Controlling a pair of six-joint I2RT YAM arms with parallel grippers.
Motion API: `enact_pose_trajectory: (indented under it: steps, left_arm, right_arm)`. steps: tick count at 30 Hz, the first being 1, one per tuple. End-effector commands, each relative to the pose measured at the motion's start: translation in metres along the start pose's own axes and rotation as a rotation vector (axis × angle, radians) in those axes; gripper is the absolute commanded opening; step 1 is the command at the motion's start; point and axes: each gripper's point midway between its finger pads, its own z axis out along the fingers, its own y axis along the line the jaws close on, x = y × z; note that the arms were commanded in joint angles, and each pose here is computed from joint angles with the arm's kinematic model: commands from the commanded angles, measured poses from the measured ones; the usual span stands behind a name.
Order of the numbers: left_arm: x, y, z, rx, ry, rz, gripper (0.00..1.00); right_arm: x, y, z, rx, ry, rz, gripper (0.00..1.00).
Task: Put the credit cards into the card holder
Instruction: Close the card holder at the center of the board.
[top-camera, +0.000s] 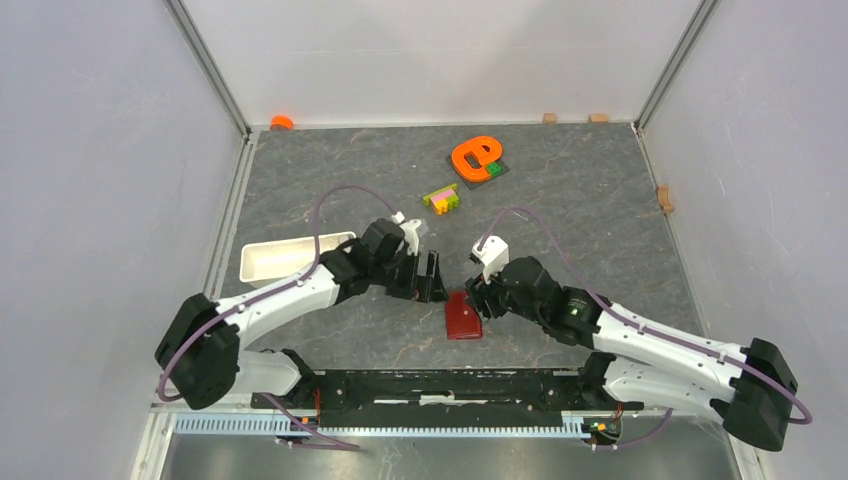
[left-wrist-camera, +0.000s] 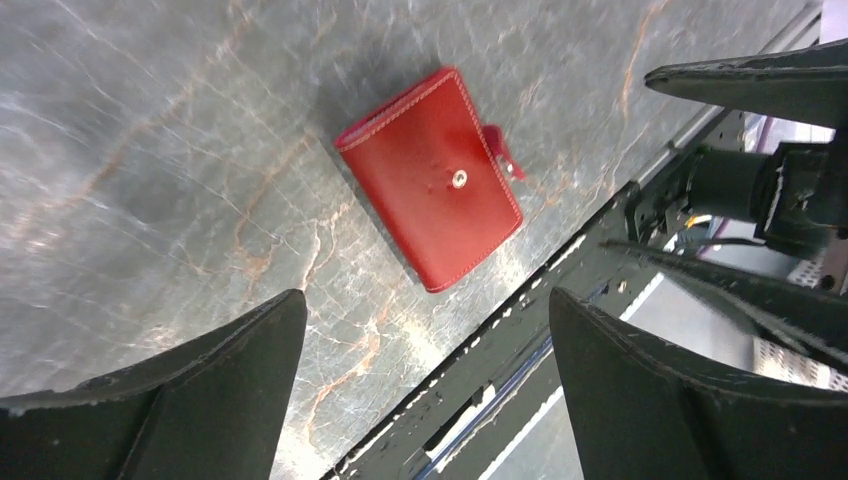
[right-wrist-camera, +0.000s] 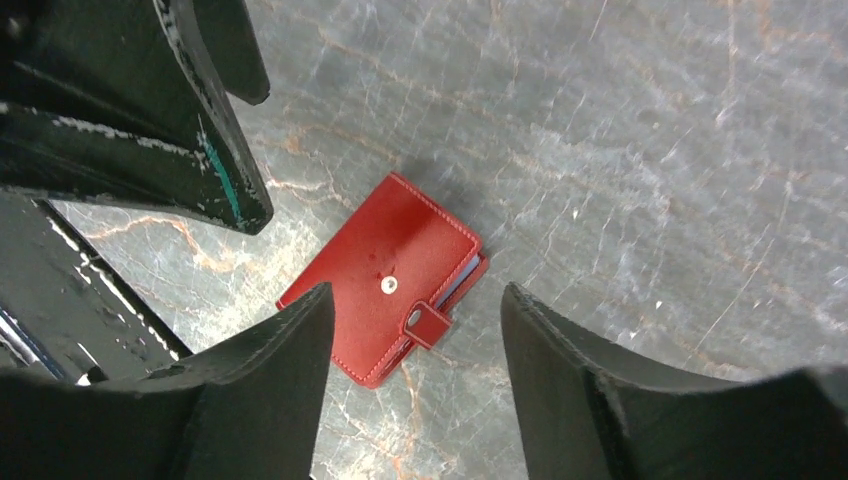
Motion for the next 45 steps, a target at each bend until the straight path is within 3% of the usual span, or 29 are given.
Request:
enact_pose_trajectory:
  steps: [1, 4, 7, 12, 23, 39, 45]
  left_arm:
    - [0.022, -0.012, 0.017, 0.13, 0.083, -0.059, 0.94]
    - [0.034, -0.013, 0.026, 0.162, 0.127, -0.106, 0.88]
    - [0.047, -0.01, 0.033, 0.174, 0.167, -0.151, 0.81]
    - [0.061, -0.012, 0.04, 0.181, 0.222, -0.163, 0.72]
    - [0.062, -0.014, 0.039, 0.179, 0.222, -0.143, 0.65]
    - [0.063, -0.014, 0.039, 0.175, 0.227, -0.136, 0.63]
    - [0.063, -0.014, 0.039, 0.175, 0.228, -0.133, 0.63]
  right_arm:
    - [0.015, 0.001, 0.001, 0.01, 0.1, 0.036, 0.6]
    - [0.037, 0.007, 0.003, 0.004, 0.218, 0.094, 0.42]
    - [0.05, 0.013, 0.007, -0.003, 0.301, 0.13, 0.37]
    - [0.043, 0.009, 0.014, 0.038, 0.308, 0.136, 0.35]
    - [0.047, 0.004, 0.022, 0.084, 0.358, 0.147, 0.28]
    - [0.059, 0.001, 0.025, 0.103, 0.393, 0.142, 0.15]
    - [0.058, -0.001, 0.024, 0.109, 0.387, 0.141, 0.01]
